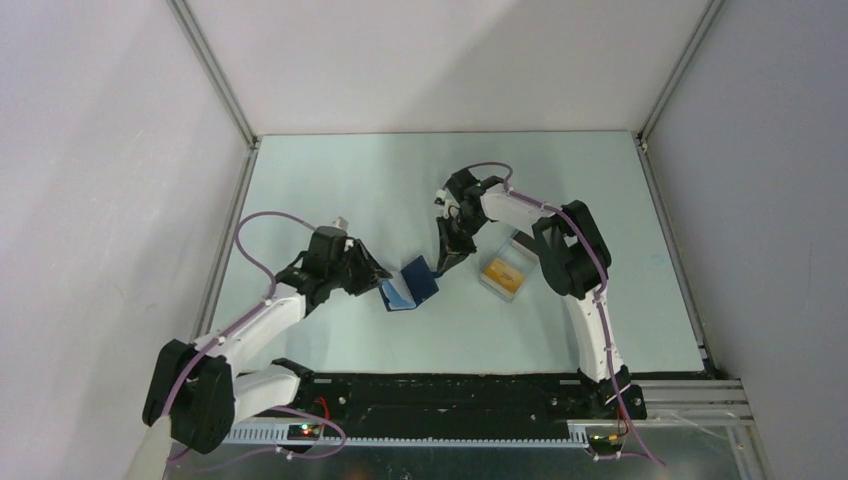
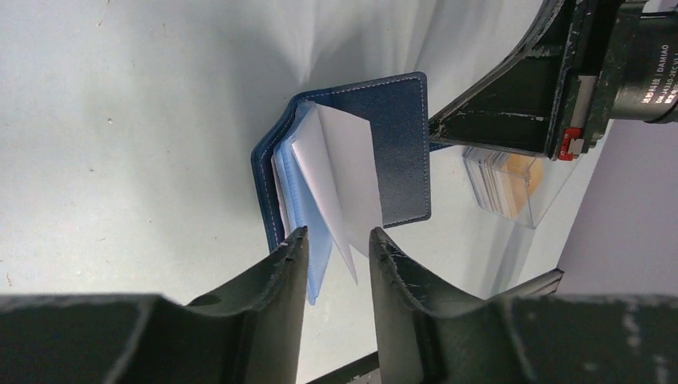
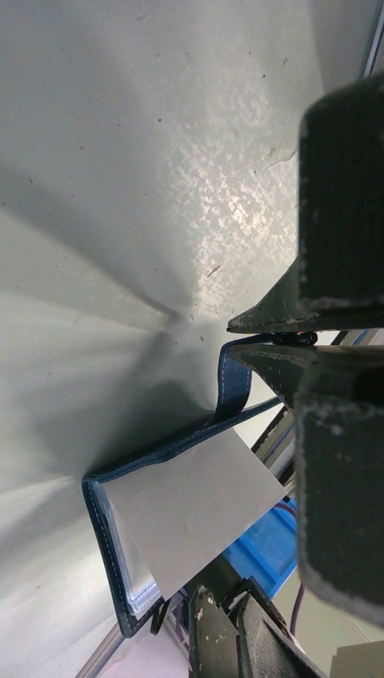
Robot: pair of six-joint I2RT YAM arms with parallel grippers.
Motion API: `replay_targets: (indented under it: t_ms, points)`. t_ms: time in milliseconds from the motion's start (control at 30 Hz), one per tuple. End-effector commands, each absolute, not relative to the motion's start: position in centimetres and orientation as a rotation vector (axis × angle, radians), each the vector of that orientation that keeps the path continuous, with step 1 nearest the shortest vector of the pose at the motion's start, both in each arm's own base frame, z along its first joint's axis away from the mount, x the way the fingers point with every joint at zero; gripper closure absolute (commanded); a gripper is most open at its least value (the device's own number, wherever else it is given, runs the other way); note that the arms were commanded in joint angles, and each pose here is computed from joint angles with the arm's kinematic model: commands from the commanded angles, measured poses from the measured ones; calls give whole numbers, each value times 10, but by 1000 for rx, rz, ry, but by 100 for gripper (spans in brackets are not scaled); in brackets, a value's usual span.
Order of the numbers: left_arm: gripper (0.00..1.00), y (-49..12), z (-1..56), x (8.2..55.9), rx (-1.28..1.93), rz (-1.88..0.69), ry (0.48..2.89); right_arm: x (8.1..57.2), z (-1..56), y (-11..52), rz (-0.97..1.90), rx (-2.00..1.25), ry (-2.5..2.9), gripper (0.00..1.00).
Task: Put the credit cards into the card holder
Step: Open the card holder at the center of the board.
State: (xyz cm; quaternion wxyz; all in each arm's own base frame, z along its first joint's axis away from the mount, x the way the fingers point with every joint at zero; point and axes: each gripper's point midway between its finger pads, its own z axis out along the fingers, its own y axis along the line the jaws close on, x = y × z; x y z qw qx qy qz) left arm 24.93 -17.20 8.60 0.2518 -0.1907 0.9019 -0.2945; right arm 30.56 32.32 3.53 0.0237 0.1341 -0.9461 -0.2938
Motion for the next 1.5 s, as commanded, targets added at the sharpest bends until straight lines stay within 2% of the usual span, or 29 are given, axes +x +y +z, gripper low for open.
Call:
replay_targets:
  t_ms: [0, 100, 400, 700, 1067, 1467]
  points:
    - [64, -176, 101, 253, -496, -841, 2403, 307, 38, 328, -914, 459, -2924, 100]
    - [76, -176, 101, 252, -488, -841, 2398, 306, 37, 329, -912, 459, -2919, 100]
    - [99, -179, 81, 247, -485, -815, 2475, 307, 33, 327, -899, 452, -2919, 100]
    - [100, -177, 64, 237, -512, -774, 2515, 307, 26, 322, -875, 435, -2916, 100]
    - [99, -189, 48, 245, -491, -728, 2603, 306, 23, 322, -864, 449, -2913, 100]
    - [97, -230, 65, 270, -396, -902, 2526, 303, 23, 328, -883, 518, -2907, 97]
